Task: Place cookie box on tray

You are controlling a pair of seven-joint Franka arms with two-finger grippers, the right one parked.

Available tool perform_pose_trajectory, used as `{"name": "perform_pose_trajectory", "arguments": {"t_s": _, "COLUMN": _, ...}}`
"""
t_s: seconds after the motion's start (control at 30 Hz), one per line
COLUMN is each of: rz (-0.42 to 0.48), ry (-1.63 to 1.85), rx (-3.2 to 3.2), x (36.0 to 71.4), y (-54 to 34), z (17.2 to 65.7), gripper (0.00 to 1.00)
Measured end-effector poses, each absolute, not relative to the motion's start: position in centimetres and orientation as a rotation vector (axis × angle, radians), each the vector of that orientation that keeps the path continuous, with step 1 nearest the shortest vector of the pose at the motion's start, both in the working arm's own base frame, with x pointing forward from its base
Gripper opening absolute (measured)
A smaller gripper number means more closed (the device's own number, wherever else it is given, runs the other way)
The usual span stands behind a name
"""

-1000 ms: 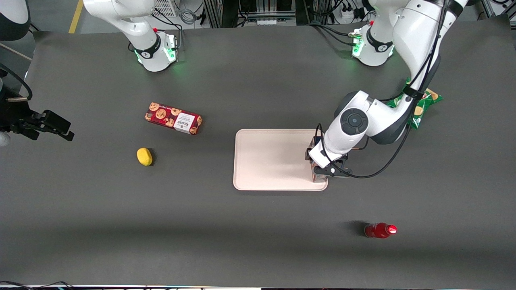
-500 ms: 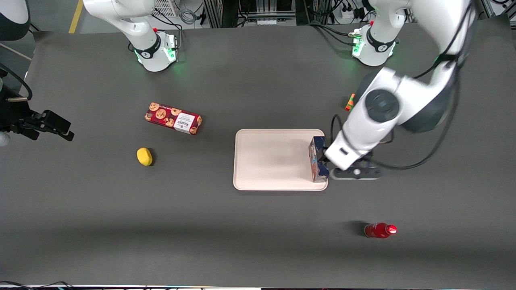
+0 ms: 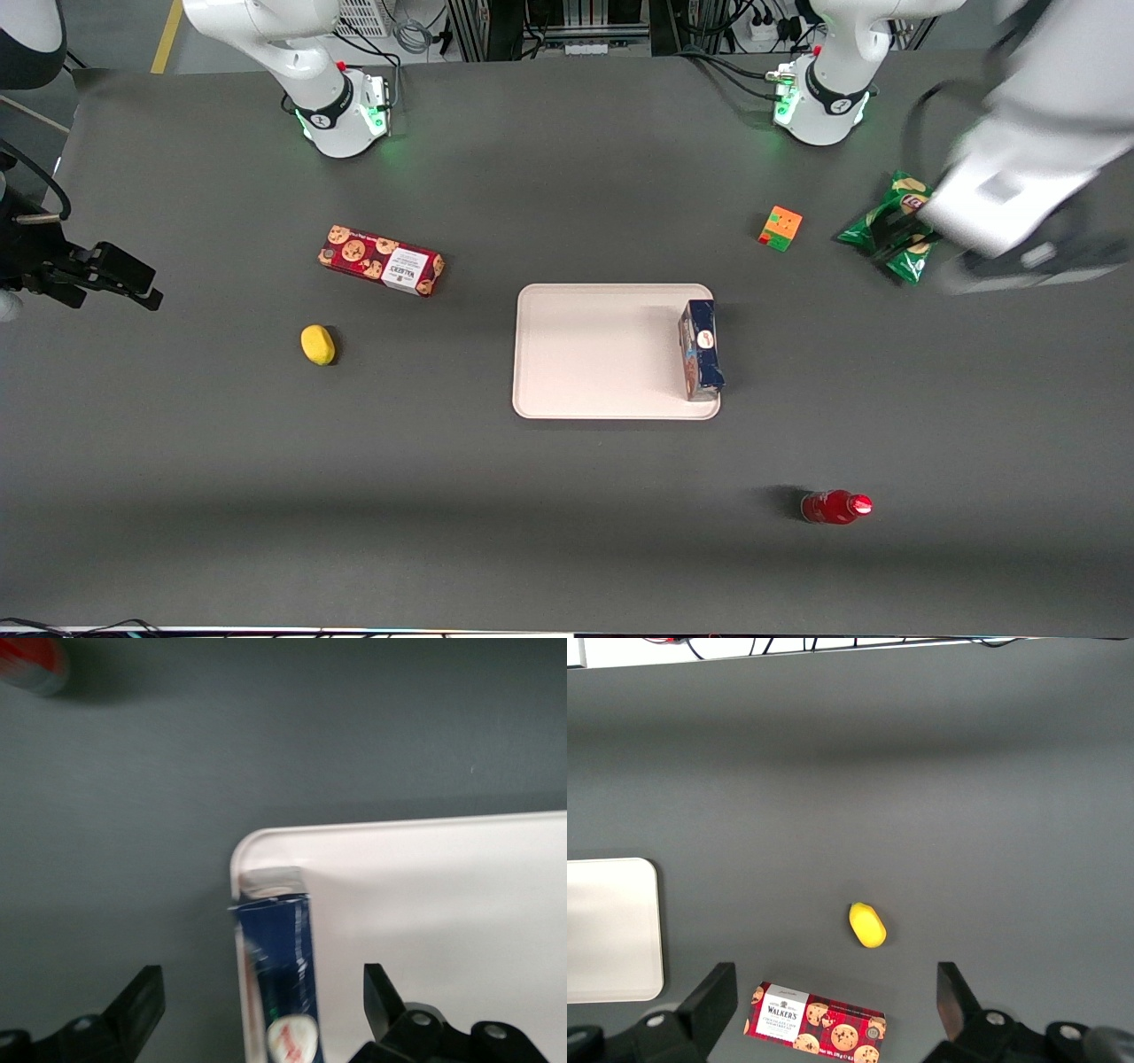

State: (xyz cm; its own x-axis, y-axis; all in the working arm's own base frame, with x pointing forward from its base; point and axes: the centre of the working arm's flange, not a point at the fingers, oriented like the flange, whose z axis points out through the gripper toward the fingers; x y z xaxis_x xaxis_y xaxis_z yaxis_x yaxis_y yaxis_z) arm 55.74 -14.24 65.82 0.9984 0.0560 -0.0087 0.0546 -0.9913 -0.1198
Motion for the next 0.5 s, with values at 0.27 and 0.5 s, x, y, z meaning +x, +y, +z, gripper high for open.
{"name": "perform_pose_trajectory", "arguments": {"t_s": 0.27, "rz": 0.066, "ry": -0.011, "rx": -3.069, "x": 51.3, "y": -3.7, "z": 71.1, "gripper": 1.0}}
{"name": "perform_pose_trajectory", "arguments": {"t_s": 0.5, "rz": 0.036, "ry": 0.007, "rx": -3.092, "x": 49.7, "y": 0.5, "z": 68.1, "gripper": 1.0}}
